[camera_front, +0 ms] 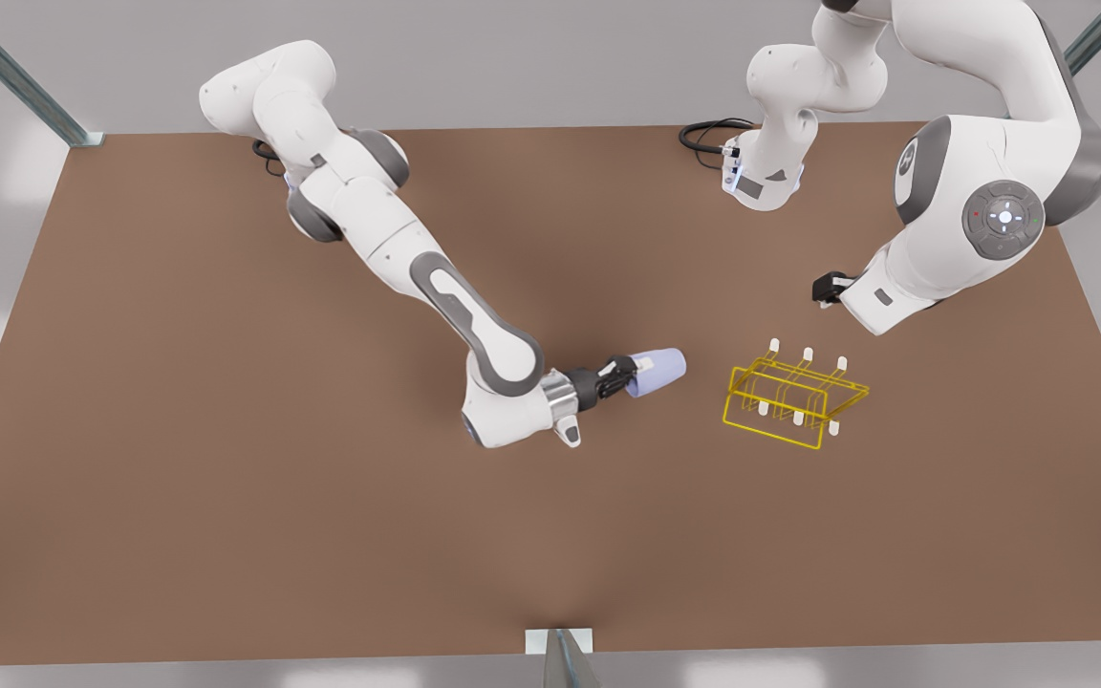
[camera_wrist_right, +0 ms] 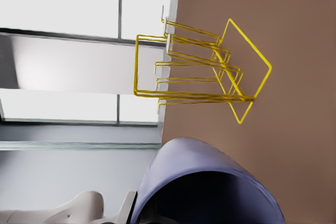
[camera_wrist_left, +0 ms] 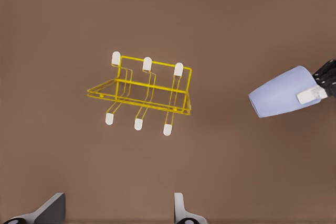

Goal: Place the cup on the cup holder

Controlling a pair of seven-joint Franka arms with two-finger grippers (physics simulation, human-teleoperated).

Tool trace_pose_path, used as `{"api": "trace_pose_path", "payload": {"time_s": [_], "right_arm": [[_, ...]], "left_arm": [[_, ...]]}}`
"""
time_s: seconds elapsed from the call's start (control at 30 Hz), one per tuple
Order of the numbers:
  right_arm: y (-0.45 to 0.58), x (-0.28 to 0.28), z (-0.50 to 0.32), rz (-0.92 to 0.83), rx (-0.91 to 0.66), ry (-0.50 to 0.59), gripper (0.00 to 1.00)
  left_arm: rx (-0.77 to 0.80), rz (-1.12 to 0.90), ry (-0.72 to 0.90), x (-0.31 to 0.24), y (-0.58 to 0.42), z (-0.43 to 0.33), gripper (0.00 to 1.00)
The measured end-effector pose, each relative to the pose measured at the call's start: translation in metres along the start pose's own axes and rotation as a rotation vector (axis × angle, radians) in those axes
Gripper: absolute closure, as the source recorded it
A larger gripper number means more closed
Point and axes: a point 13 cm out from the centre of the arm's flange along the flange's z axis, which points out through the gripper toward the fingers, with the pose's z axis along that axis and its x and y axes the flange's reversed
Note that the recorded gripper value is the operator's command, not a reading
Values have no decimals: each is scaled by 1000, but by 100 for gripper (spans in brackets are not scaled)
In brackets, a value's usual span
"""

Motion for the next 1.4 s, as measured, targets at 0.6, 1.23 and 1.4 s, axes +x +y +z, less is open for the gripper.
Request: {"api": "trace_pose_path", "payload": {"time_s": [0.6,1.23,1.4], "right_arm": [[-39,-3,-40,-78,-1,-4,0],[-1,-18,-402,-303,545,58,0],[154,101,-593,-235,1134,190,0]], "left_arm": [[-3,1,19,-9,0,14,0],[0,3,12,-21,-3,22,0],[0,171,62,-28,-92,52,0]]}}
